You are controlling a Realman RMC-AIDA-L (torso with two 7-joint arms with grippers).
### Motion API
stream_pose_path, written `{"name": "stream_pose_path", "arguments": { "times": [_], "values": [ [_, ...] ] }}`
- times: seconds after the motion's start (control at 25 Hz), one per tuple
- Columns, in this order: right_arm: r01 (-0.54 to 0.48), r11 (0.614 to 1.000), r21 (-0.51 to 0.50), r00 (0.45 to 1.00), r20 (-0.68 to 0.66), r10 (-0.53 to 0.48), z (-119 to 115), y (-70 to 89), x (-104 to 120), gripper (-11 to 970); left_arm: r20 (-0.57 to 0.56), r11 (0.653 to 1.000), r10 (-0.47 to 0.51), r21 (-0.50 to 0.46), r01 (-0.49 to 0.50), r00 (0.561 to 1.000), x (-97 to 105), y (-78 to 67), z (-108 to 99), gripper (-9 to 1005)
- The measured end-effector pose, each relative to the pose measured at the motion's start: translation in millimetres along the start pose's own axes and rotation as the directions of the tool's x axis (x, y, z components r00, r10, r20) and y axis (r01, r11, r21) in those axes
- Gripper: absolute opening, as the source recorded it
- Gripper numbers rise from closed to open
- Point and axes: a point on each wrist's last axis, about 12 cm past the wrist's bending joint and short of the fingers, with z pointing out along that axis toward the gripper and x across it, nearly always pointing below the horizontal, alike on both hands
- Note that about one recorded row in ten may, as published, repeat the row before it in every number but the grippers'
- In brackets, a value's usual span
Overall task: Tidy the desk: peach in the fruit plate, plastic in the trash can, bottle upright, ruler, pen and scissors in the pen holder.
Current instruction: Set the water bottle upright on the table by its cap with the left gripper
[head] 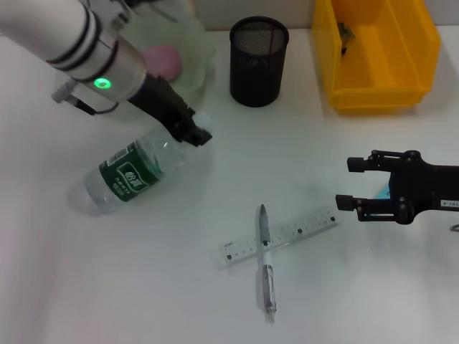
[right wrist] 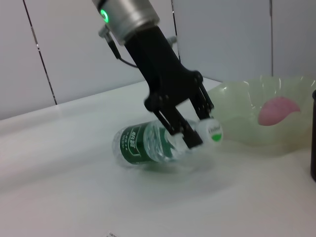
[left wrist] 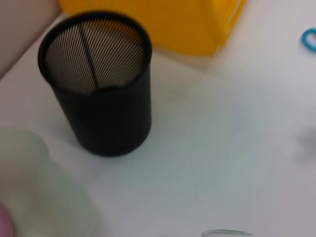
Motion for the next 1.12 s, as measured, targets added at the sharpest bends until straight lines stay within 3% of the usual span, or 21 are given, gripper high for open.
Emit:
{"name": "stream_pose_path", "arguments": {
  "times": [0.12, 0.64, 0.88, 1.12],
  "values": [
    [0.002, 1.0, 0.0, 1.0, 0.0, -0.002, 0, -0.1, 0, 759, 0.079, 0.999, -0.009, 0.042, 0.006, 0.997, 4, 2.7, -21, 455],
    [0.009, 1.0, 0.003, 1.0, -0.003, -0.009, -1, -1.2, -1, 760, 0.254, 0.995, -0.042, 0.102, 0.016, 0.966, 32, 13.5, -56, 468],
    [0.013, 1.0, 0.01, 1.0, -0.006, -0.013, 0, -3.2, -2, 760, 0.289, 0.995, -0.053, 0.1, 0.025, 0.956, 40, 15.2, -62, 474],
    [0.016, 1.0, 0.011, 1.0, -0.008, -0.016, 1, -4.3, -3, 760, 0.379, 0.993, -0.094, 0.104, 0.059, 0.921, 62, 20.1, -75, 481]
  ]
}}
